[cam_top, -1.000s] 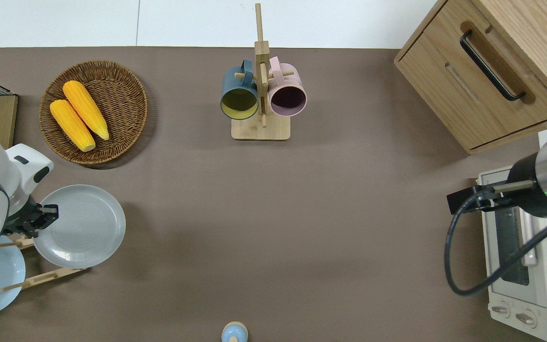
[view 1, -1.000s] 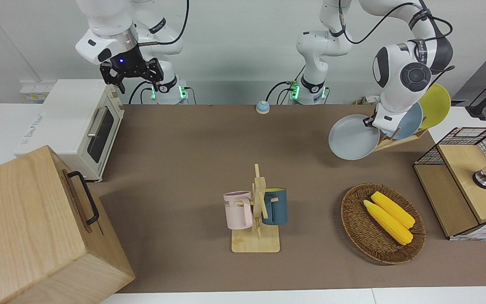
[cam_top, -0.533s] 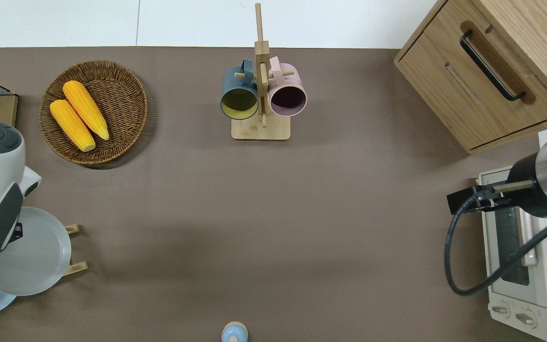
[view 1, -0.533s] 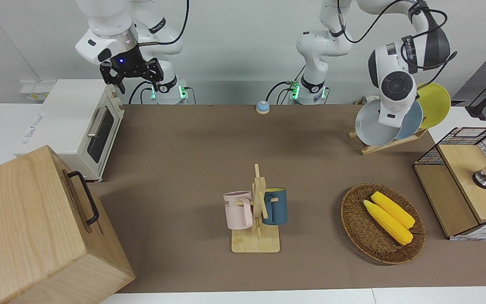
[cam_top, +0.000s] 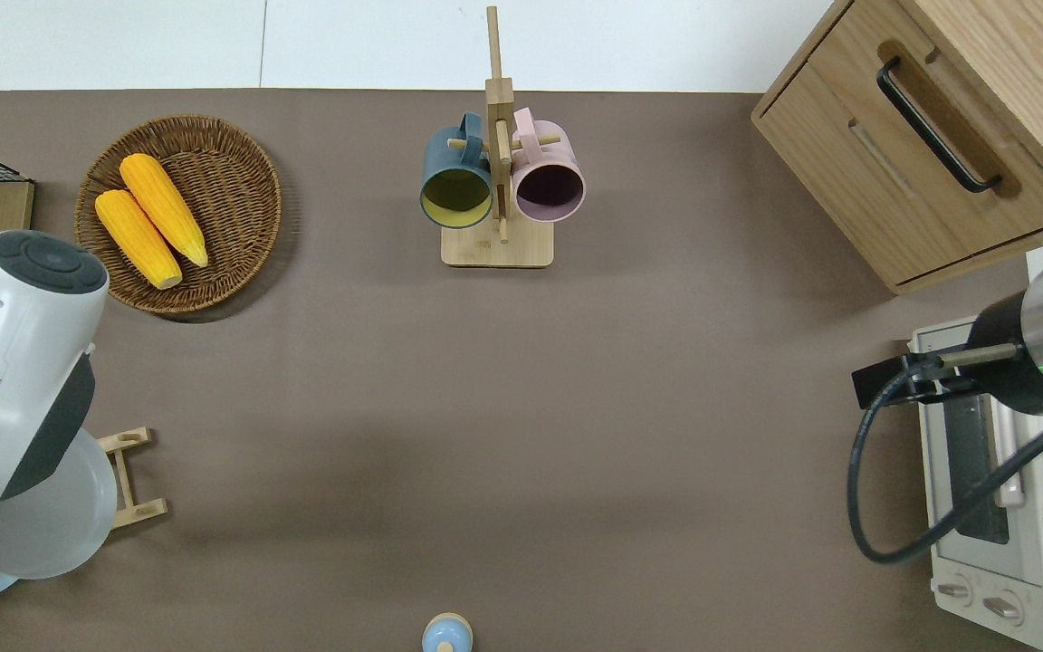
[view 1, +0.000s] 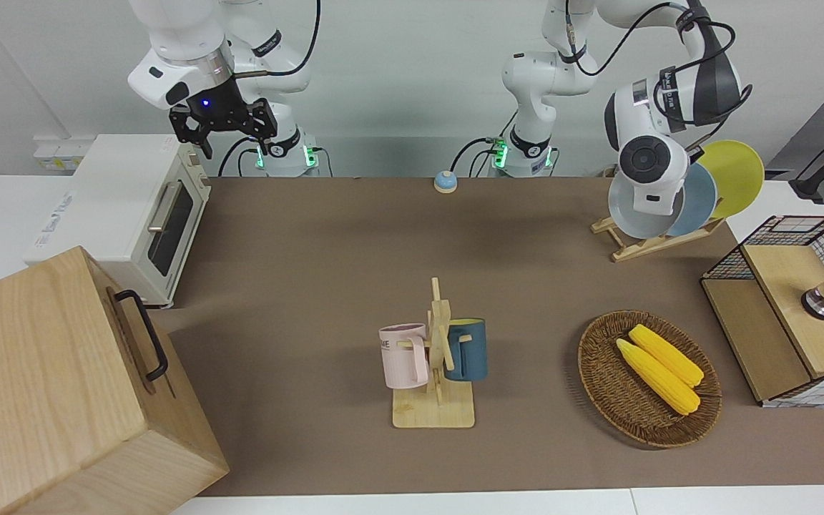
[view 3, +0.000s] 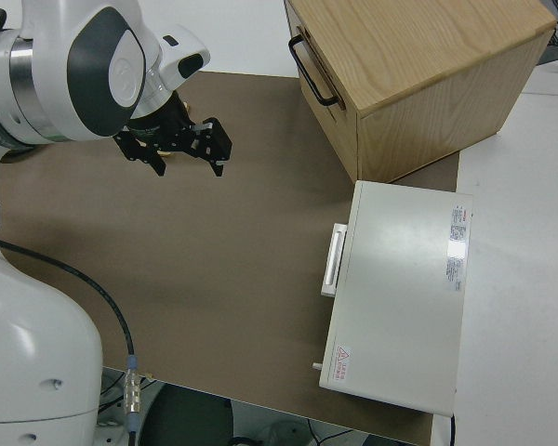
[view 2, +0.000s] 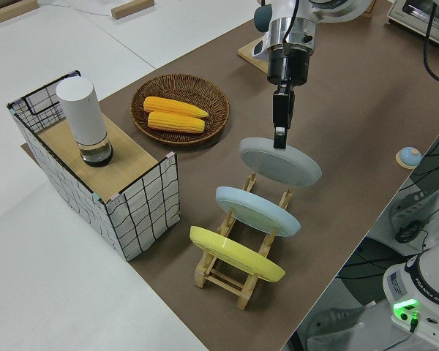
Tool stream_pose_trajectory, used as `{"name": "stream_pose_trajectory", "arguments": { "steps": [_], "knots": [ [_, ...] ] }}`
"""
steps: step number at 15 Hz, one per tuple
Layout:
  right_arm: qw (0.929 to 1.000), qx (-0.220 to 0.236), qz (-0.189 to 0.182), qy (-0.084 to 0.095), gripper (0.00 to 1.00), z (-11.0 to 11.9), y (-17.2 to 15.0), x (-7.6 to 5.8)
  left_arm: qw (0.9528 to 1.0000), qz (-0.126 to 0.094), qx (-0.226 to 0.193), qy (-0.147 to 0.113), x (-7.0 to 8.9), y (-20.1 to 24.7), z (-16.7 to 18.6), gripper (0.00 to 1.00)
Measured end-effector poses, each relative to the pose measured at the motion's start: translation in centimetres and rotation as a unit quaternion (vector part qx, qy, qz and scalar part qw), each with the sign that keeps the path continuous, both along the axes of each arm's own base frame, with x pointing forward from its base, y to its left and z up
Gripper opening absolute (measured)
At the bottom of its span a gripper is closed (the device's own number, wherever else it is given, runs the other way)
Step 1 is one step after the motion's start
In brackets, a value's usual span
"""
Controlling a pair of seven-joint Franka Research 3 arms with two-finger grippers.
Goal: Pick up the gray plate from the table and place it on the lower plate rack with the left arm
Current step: 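Lower the gray plate upright into the lower rack slot, left gripper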
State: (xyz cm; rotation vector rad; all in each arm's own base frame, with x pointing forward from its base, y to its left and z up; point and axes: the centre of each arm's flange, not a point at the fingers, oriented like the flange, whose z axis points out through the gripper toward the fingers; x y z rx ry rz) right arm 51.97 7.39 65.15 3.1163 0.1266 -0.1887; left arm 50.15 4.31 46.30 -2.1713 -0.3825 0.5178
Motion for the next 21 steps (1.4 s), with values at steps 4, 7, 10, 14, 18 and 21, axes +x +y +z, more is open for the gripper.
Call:
{"name": "stream_pose_trajectory", "arguments": {
  "steps": [4, 7, 10, 14, 18, 21],
  "knots": [
    [1.0, 0.0, 0.0, 0.0, 0.99, 0.0, 0.0, 0.0, 0.9997, 0.005, 0.024, 0.007, 0.3, -0.4, -1.4, 0.03],
    [1.0, 0.0, 0.0, 0.0, 0.99, 0.0, 0.0, 0.0, 0.999, 0.017, 0.042, 0.003, 0.6, -0.8, -3.0, 0.03],
    [1.0, 0.0, 0.0, 0.0, 0.99, 0.0, 0.0, 0.0, 0.9979, 0.024, 0.06, -0.001, 0.9, -1.8, -5.1, 0.03],
    [1.0, 0.0, 0.0, 0.0, 0.99, 0.0, 0.0, 0.0, 0.9976, 0.024, 0.064, 0.002, 1.1, -2.3, -6.2, 0.03],
    [1.0, 0.0, 0.0, 0.0, 0.99, 0.0, 0.0, 0.0, 0.9984, 0.024, 0.051, 0.0, 1.2, -2.8, -6.4, 0.25],
    [1.0, 0.0, 0.0, 0.0, 0.99, 0.0, 0.0, 0.0, 0.9991, 0.023, 0.035, -0.005, 1.3, -3.7, -6.3, 0.65]
  ]
}}
